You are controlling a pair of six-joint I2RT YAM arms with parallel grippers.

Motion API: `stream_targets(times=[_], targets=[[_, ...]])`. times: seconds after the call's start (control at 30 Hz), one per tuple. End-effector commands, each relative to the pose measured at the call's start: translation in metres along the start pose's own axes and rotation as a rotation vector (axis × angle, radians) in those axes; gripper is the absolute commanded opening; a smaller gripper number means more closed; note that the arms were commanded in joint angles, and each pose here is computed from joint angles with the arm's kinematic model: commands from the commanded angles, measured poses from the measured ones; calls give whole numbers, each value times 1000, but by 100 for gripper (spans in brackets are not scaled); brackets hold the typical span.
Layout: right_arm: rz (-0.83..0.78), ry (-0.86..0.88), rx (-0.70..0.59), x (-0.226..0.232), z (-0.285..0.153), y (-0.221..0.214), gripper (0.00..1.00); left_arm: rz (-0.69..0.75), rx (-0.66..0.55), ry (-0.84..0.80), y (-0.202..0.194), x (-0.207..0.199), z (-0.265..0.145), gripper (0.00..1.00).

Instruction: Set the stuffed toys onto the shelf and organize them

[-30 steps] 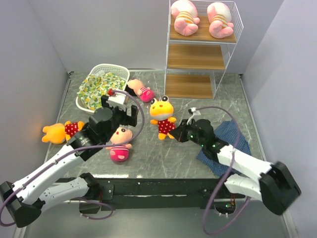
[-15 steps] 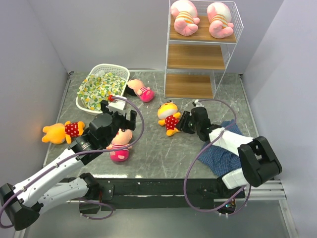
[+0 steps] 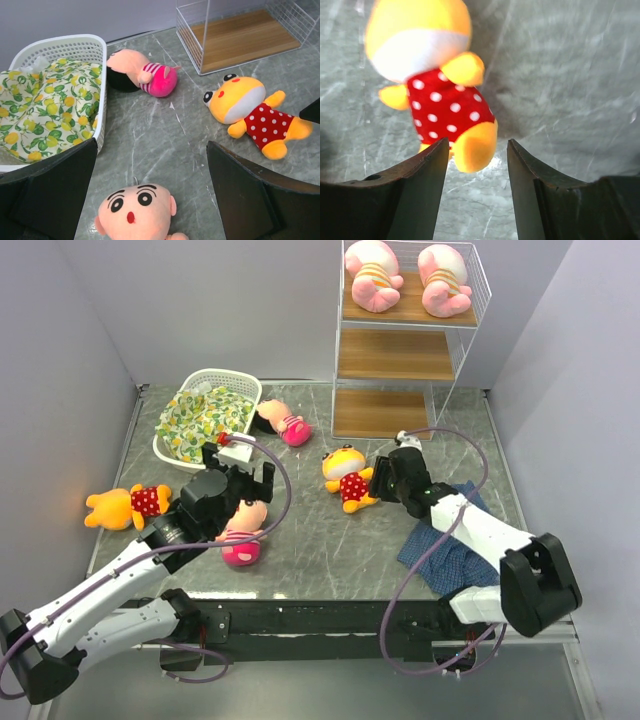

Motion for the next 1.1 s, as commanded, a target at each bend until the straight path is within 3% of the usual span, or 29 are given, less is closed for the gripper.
stream_targets(times=[0.0, 0.1, 0.3, 0.43, 0.63, 0.67, 0.77, 0.8, 0.83, 1.07], targets=[[-184, 77, -117, 25, -24, 29, 58, -49, -103, 56, 27, 9, -8, 96], [-264, 172, -128, 47, -29, 30, 58, -53, -112, 75, 28, 13, -10, 97], [-321, 201, -130, 68, -15, 24, 58, -55, -119, 133, 28, 21, -12, 96], [-411, 81, -96, 64, 16, 18, 58, -66, -138, 149, 31, 24, -15, 96], [-420, -40, -49, 52, 46, -1, 55, -74, -155, 192, 32, 32, -20, 96], [-422, -58, -56, 49, 48, -2, 53, -76, -158, 192, 32, 32, -20, 96], [-403, -94, -112, 47, 45, 7, 23, -68, -153, 175, 31, 29, -19, 96], [-392, -104, -131, 46, 44, 10, 7, -67, -148, 180, 30, 29, -18, 96], [-374, -98, -178, 49, 37, 20, 1, -62, -138, 186, 28, 30, -17, 96], [-243, -130, -355, 43, 22, 63, 0, -62, -140, 199, 29, 31, -17, 96]])
Point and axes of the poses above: each gripper's point midway between its finger pads, its own z axis out along the fingers, its own x axis along the line the jaws close on, y = z × x, the point moved 5 cm from there along -z, back along the fingers, and after that the axes turned 2 degrees about -z, right-handed, at the moved point
